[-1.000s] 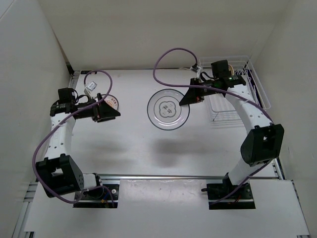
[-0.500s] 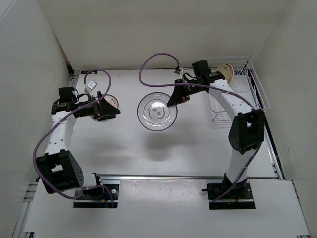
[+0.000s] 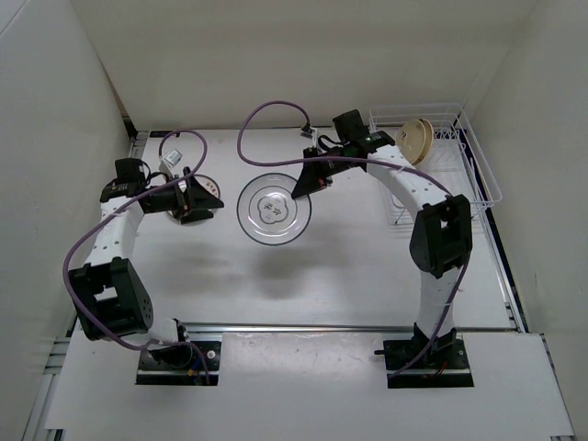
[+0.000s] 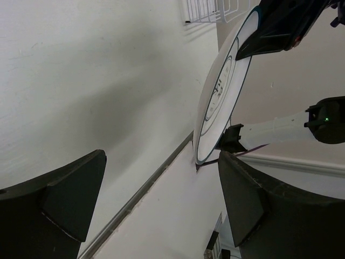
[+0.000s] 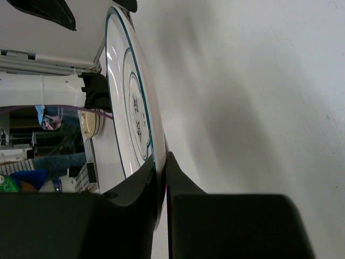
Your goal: Unload the plates from the dish rack
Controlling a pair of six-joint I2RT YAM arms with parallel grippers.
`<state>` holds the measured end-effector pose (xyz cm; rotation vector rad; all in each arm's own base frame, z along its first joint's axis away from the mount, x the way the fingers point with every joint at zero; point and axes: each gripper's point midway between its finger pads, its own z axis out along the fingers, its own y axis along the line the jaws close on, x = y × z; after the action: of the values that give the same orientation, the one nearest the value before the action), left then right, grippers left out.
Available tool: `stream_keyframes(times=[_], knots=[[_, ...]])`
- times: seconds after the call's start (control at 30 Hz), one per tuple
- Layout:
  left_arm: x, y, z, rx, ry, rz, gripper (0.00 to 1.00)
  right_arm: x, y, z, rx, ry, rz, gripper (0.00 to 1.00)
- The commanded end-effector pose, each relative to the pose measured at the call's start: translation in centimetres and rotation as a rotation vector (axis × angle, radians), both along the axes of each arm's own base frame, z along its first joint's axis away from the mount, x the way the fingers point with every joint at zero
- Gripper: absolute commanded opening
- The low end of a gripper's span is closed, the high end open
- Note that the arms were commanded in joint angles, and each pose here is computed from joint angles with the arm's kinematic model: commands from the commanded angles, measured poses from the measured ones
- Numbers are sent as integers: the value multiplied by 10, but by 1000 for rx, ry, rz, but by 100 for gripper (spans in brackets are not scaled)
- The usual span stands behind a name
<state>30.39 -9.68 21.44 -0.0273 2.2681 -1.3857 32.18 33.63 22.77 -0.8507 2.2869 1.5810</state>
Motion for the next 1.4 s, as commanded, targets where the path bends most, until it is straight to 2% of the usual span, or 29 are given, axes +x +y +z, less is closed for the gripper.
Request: stream_keyframes(times=[0.0, 0.67, 0.83, 0.9, 0.97, 1.0, 1.03, 1.07, 1.23, 1.27, 1.33, 1.37], knots=[[3, -9, 14, 14, -65, -36, 95, 2, 10, 24, 83, -41, 43, 0], [5, -26, -8, 112, -33, -66, 91, 1, 48, 14, 112, 18, 106, 0], [2, -37, -18, 135, -12, -103, 75, 1, 55, 14, 128, 26, 123, 0], [0, -44, -16, 128, -22, -133, 62, 1, 55, 14, 129, 26, 123, 0], [5, -42, -18, 138, -21, -127, 42, -1, 59, 11, 128, 27, 132, 0], [6, -42, -15, 140, -31, -126, 21, -1, 59, 11, 127, 35, 129, 0], [6, -42, -14, 140, -31, -126, 14, -1, 59, 11, 127, 35, 129, 0], [4, -43, -14, 134, -31, -135, 10, -1, 59, 11, 127, 35, 129, 0], [1, -46, -4, 108, -64, -163, 10, -1, 59, 11, 128, 27, 132, 0], [-1, -47, 1, 99, -78, -169, 10, -1, 58, 13, 121, 24, 124, 9], [-3, -48, 5, 93, -91, -173, 10, 2, 55, 8, 84, -20, 102, 35], [-5, -48, 9, 94, -105, -172, 10, 0, 52, 7, 62, -29, 94, 62]])
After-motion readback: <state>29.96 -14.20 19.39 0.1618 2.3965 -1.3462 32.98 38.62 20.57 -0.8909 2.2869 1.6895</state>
